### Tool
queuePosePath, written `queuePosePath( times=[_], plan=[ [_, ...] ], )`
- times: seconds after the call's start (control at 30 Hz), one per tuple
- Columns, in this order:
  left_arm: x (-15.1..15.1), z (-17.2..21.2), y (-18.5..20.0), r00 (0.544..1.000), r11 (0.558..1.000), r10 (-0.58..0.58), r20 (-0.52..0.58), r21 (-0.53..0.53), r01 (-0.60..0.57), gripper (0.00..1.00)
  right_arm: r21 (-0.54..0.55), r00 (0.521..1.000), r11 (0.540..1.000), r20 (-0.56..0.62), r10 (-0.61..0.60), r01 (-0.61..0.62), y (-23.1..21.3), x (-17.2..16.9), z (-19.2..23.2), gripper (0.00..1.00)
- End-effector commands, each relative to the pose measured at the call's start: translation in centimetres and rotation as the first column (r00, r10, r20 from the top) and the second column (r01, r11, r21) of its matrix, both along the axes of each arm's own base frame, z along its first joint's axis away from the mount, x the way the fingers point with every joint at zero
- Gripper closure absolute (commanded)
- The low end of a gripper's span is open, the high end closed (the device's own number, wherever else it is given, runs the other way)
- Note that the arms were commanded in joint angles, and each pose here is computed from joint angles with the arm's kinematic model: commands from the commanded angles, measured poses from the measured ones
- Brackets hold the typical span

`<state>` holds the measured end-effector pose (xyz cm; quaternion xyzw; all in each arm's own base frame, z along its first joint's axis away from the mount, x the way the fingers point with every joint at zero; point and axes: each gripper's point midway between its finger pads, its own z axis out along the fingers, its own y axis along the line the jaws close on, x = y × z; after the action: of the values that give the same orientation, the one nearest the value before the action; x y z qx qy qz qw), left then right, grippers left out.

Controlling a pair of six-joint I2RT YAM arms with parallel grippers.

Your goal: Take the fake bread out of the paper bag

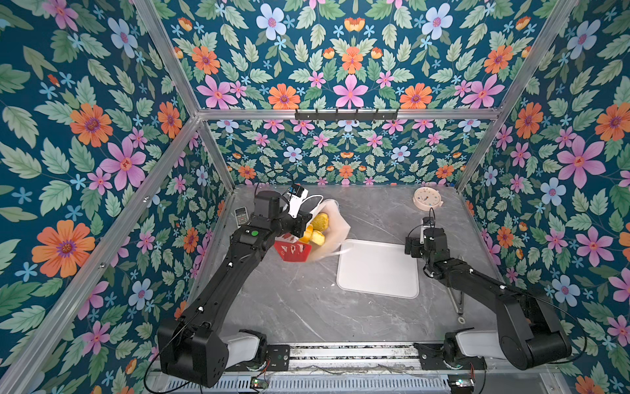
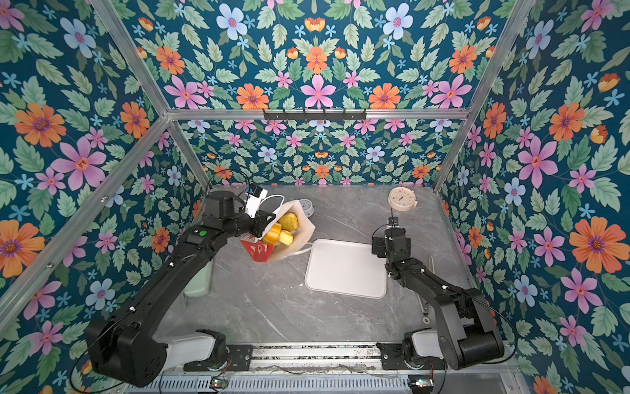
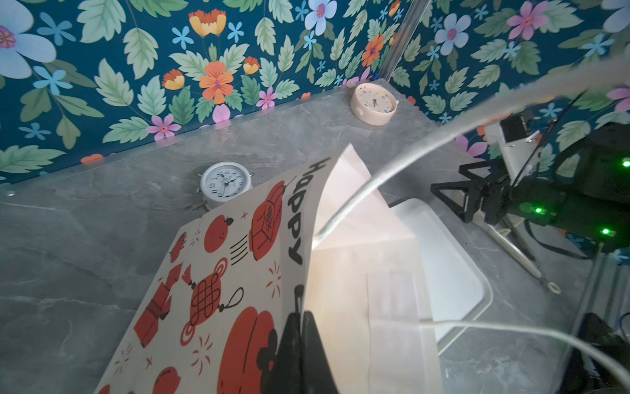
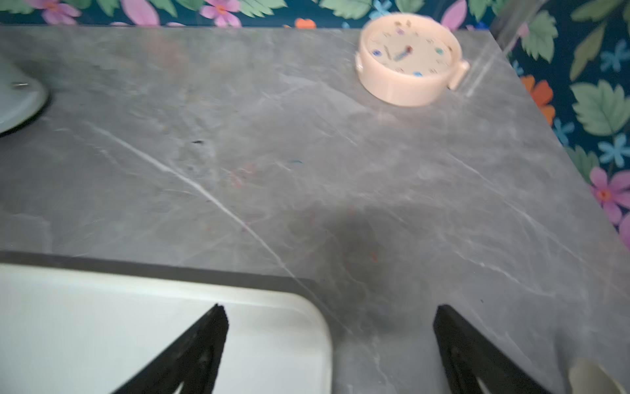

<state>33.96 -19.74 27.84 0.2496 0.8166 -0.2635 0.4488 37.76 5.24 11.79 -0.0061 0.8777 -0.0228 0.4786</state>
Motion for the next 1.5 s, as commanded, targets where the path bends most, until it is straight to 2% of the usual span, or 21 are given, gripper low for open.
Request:
queuePosePath(
  times=[0.0,0.1,0.17,0.33,0.43,0.6,0.7,0.87,1.0,1.17,1.33,1.4,1.47],
  plan=[
    [-0.3,1.1,-1.2,1.0,0.998,0.011,0.025,-0.068,-0.01,1.0,-0.045,1.0,0.999,-0.012,0.022,-0.022,0.5,-0.3,1.2,0.04],
    [-1.0,0.1,-1.7,1.0,0.998,0.028,0.01,-0.055,-0.027,1.0,0.03,1.0,0.999,0.002,0.024,-0.024,1.1,-0.6,2.7,0.04],
    [-1.0,-0.7,-1.6,0.998,0.997,0.055,0.002,-0.056,-0.055,1.0,0.061,0.999,0.998,-0.028,-0.022,0.023,0.7,-1.0,2.9,0.04],
    [-0.8,-2.7,-2.0,0.995,0.99,0.098,-0.009,-0.105,-0.098,1.0,-0.001,0.979,0.988,-0.134,-0.156,0.158,-1.7,-2.7,1.7,0.04],
    [-0.3,-3.7,-2.1,0.992,0.983,0.126,-0.013,-0.132,-0.127,1.0,-0.035,0.94,0.965,-0.217,-0.262,0.261,-3.9,-4.3,0.5,0.04],
    [0.2,-5.2,-2.7,0.992,0.98,0.125,-0.028,-0.151,-0.128,1.0,0.056,0.848,0.909,-0.387,-0.362,0.413,-6.6,-8.0,-1.5,0.04],
    [0.3,-5.1,-3.3,0.995,0.98,0.101,-0.02,-0.173,-0.103,1.0,0.032,0.81,0.887,-0.423,-0.405,0.46,-7.9,-9.7,-1.9,0.05],
    [0.2,-4.0,-4.2,0.998,0.975,0.056,0.003,-0.214,-0.054,1.0,0.05,0.738,0.86,-0.539,-0.405,0.508,-8.5,-11.8,-3.3,0.05],
    [0.1,-3.4,-4.5,0.999,0.974,0.035,0.023,-0.226,-0.029,1.0,0.03,0.713,0.87,-0.587,-0.383,0.492,-8.3,-12.4,-3.5,0.05],
    [-0.3,-3.2,-5.0,1.0,0.965,0.002,0.031,-0.262,0.006,1.0,0.011,0.685,0.877,-0.629,-0.368,0.481,-8.2,-12.2,-5.1,0.06],
    [-0.7,-3.5,-5.2,0.999,0.961,-0.017,0.035,-0.275,0.026,1.0,-0.004,0.616,0.863,-0.699,-0.363,0.505,-8.9,-11.5,-6.6,0.08],
    [-0.8,-3.7,-5.1,0.999,0.962,-0.016,0.038,-0.273,0.026,1.0,-0.004,0.595,0.856,-0.717,-0.363,0.518,-9.2,-11.2,-7.1,0.11],
    [-0.9,-3.6,-5.1,0.999,0.961,-0.016,0.046,-0.275,0.029,1.0,-0.005,0.583,0.852,-0.727,-0.363,0.523,-9.5,-10.9,-7.4,0.21]
  ],
)
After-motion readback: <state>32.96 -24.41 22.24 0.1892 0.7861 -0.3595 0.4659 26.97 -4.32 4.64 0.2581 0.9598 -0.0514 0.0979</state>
